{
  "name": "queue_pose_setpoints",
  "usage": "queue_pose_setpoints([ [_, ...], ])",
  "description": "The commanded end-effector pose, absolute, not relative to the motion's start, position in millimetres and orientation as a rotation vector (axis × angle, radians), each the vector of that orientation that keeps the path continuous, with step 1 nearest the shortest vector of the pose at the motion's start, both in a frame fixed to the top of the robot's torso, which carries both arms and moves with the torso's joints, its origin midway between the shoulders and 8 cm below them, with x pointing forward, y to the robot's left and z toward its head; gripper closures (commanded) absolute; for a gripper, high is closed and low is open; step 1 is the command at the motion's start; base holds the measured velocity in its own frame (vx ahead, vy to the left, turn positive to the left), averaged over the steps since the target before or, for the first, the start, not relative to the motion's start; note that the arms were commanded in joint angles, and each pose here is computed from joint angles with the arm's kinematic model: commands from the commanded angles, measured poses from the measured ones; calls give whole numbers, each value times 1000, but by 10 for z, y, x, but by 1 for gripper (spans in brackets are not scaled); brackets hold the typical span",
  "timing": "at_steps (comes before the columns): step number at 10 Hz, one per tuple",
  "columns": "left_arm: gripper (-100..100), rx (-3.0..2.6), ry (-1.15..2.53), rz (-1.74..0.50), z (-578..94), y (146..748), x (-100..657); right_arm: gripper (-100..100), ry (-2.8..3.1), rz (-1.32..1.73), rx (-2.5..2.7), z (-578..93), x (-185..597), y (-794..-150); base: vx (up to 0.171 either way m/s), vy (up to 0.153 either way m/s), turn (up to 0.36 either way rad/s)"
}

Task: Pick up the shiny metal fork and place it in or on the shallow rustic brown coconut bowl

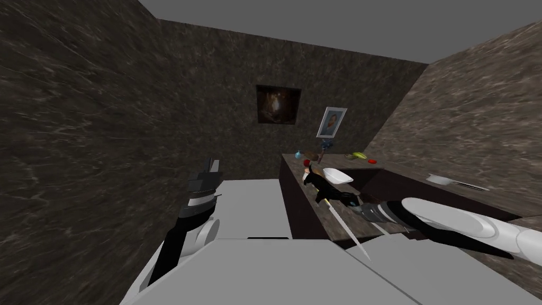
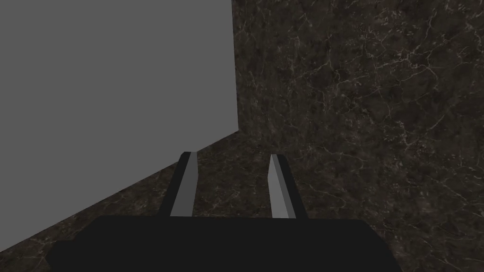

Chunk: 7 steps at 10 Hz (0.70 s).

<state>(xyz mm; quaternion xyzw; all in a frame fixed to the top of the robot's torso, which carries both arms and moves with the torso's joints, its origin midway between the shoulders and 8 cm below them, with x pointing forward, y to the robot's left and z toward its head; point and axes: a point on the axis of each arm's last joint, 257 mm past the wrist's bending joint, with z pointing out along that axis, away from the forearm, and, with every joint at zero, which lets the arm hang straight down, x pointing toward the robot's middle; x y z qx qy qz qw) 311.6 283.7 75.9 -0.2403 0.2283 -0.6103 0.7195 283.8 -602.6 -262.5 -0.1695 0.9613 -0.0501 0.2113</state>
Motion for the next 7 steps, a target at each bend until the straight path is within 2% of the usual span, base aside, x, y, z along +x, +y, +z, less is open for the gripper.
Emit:
queue_pose_setpoints([
  [1,0,-531,505,-1349,759,2837,3116,100,2641,-145,-479,-2507,2979,-6026,-304,-28,287],
  [2,0,-531,505,-1349,759,2837,3116,100,2641,-145,-479,-2507,2979,-6026,-166,10,101],
  [3,0,-532,505,-1349,758,2838,3116,100,2608,-152,-478,-2385,3119,-6039,-187,4,357],
  [4,0,-531,505,-1349,758,2837,3115,100,2593,-156,-475,-2331,3178,-6050,-286,13,135],
  [7,0,-531,505,-1349,758,2837,3116,100,2549,-181,-438,-2179,3322,-6155,-228,-72,247],
])
